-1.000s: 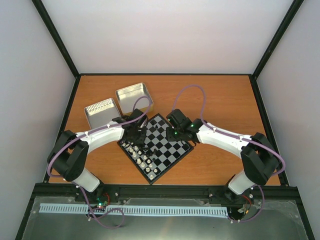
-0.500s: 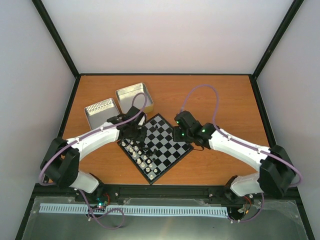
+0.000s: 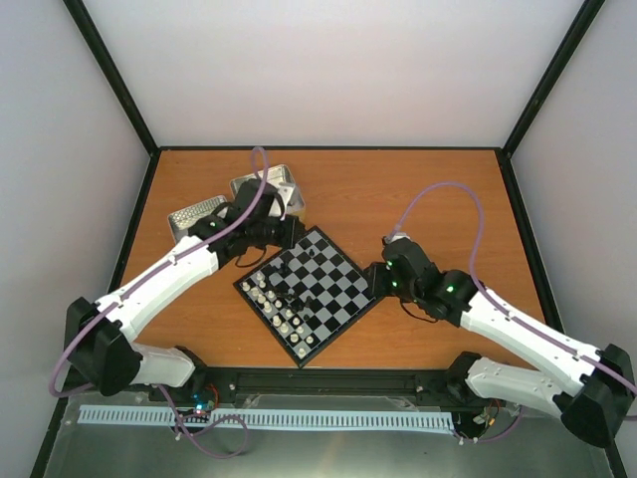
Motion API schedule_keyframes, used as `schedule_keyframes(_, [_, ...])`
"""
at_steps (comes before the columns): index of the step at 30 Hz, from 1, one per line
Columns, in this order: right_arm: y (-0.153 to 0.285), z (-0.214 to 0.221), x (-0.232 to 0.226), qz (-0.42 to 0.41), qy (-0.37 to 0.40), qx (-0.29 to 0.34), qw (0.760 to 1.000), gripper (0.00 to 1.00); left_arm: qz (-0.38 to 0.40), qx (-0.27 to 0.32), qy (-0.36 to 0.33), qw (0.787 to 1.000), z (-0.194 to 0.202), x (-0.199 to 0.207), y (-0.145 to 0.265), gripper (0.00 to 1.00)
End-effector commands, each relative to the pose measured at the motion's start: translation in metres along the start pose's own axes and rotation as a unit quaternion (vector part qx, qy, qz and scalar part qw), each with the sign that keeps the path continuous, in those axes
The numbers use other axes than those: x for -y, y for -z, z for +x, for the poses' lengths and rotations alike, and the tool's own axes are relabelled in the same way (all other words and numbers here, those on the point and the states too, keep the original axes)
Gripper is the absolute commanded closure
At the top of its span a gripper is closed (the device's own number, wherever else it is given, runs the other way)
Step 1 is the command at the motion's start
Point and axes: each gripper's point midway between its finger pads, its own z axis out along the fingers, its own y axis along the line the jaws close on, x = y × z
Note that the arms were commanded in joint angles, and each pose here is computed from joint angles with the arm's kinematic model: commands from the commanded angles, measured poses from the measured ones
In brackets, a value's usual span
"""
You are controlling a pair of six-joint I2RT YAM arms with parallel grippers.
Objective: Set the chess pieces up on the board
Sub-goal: Place the chess piece on the chessboard.
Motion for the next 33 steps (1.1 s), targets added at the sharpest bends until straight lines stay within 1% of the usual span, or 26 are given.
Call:
schedule_keyframes(1, [0.012,-0.007,0.014,0.021,-0.001,0.034,0.999,0.65,0.04,0.079,-0.025,0.996,-0.057,0.029,0.025,0.96])
schedule_keyframes(4, [0.013,-0.006,0.022,0.028,-0.01,0.048,0.998,0.67,0.045,0.102,-0.026,0.993,-0.077,0.036,0.026,0.96])
schedule_keyframes(8, [0.016,-0.006,0.029,0.029,-0.027,0.067,0.997,0.68,0.046,0.115,-0.036,0.992,-0.099,0.042,0.018,0.96])
schedule_keyframes(11, [0.018,-0.008,0.029,0.022,-0.028,0.082,0.996,0.68,0.036,0.102,-0.036,0.994,-0.11,0.041,-0.002,0.96])
schedule_keyframes(13, [0.019,-0.01,0.03,0.022,-0.028,0.092,0.995,0.68,0.026,0.078,-0.031,0.996,-0.112,0.039,-0.021,0.96])
schedule_keyframes(14, [0.019,-0.012,0.033,0.026,-0.028,0.101,0.994,0.68,0.01,0.046,-0.027,0.999,-0.111,0.033,-0.047,0.96])
schedule_keyframes(18, [0.017,-0.016,0.039,0.045,-0.029,0.111,0.992,0.68,-0.031,-0.007,-0.027,0.999,-0.104,0.017,-0.083,0.96])
schedule_keyframes(21, [0.014,-0.016,0.042,0.054,-0.029,0.11,0.992,0.68,-0.04,-0.042,-0.031,0.998,-0.093,0.011,-0.104,0.96])
schedule_keyframes(26, [0.005,-0.011,0.044,0.061,-0.028,0.098,0.993,0.68,-0.068,-0.079,-0.033,0.994,-0.075,-0.004,-0.123,0.96])
schedule_keyframes(33, [-0.005,-0.007,0.043,0.062,-0.028,0.085,0.994,0.68,-0.085,-0.13,-0.041,0.987,-0.042,-0.017,-0.14,0.96])
